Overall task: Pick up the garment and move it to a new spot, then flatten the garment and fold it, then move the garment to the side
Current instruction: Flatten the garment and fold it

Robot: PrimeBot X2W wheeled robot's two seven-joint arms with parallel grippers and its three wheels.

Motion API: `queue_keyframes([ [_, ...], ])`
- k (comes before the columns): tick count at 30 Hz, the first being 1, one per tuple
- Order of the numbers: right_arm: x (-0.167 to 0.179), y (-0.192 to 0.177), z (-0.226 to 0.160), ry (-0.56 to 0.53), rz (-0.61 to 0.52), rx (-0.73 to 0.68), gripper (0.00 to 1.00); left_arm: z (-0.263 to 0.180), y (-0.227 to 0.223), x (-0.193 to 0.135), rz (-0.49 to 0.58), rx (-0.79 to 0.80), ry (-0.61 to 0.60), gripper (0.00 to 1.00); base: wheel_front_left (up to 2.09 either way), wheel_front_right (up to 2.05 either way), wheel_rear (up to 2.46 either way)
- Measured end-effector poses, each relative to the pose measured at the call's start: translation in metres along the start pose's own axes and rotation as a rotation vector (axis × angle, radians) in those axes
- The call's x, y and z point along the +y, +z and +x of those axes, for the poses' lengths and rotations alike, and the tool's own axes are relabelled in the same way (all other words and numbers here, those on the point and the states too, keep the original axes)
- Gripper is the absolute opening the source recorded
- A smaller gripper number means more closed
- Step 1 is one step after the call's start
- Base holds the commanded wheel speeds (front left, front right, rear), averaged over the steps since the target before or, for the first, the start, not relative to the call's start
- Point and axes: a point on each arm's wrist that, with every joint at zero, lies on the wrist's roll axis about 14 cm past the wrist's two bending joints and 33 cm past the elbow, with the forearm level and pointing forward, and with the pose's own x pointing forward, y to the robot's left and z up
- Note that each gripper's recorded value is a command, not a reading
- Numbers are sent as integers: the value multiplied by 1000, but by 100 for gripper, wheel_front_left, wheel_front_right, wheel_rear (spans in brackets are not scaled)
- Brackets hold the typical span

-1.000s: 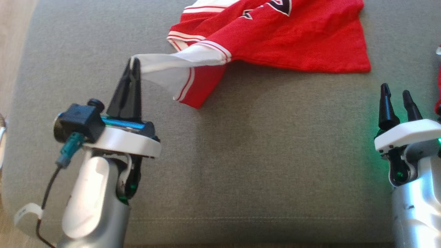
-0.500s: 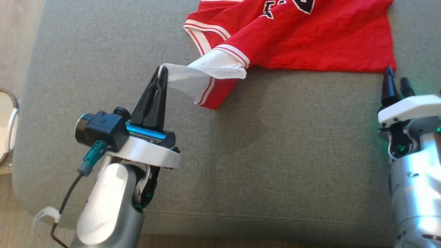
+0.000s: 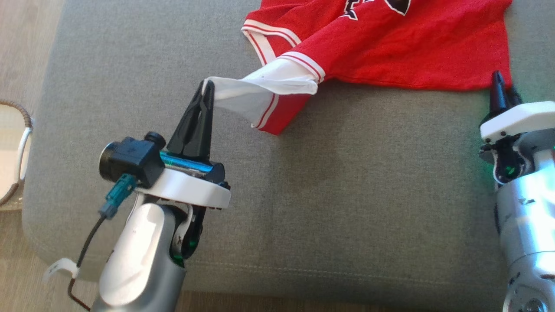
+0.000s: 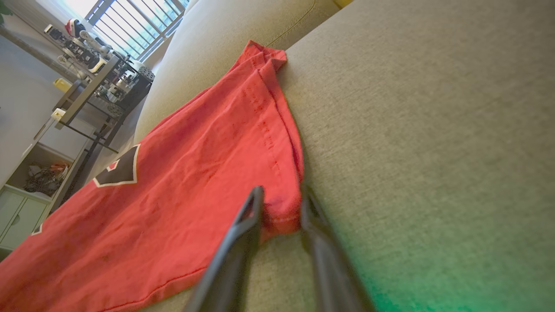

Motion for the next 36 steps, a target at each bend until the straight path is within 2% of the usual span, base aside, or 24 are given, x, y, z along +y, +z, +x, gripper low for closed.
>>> queue_keyframes([
  [7,11,3,-12,38,-50,-3,0,1,16,-1,-16,-42,10,0,0,0,0],
  [11,23,16,-28,87,-105,-52,0,0,37,0,-16,-99,16,0,0,0,0],
  [15,44,51,-47,162,-174,-149,0,-4,64,1,-15,-173,25,0,0,0,0],
  [16,58,70,-59,212,-225,-195,0,-6,80,-1,-14,-219,18,0,0,0,0],
  [19,78,93,-80,290,-337,-234,0,-8,108,-2,-6,-299,9,0,0,0,0],
  [27,98,181,-156,384,-464,-433,0,-24,182,-17,-13,-522,-35,0,0,0,0],
  [32,118,233,-214,430,-493,-568,0,-44,231,-27,-10,-654,-65,0,0,0,0],
  [36,118,258,-252,426,-470,-637,0,-63,268,-37,-6,-749,-101,0,0,0,0],
])
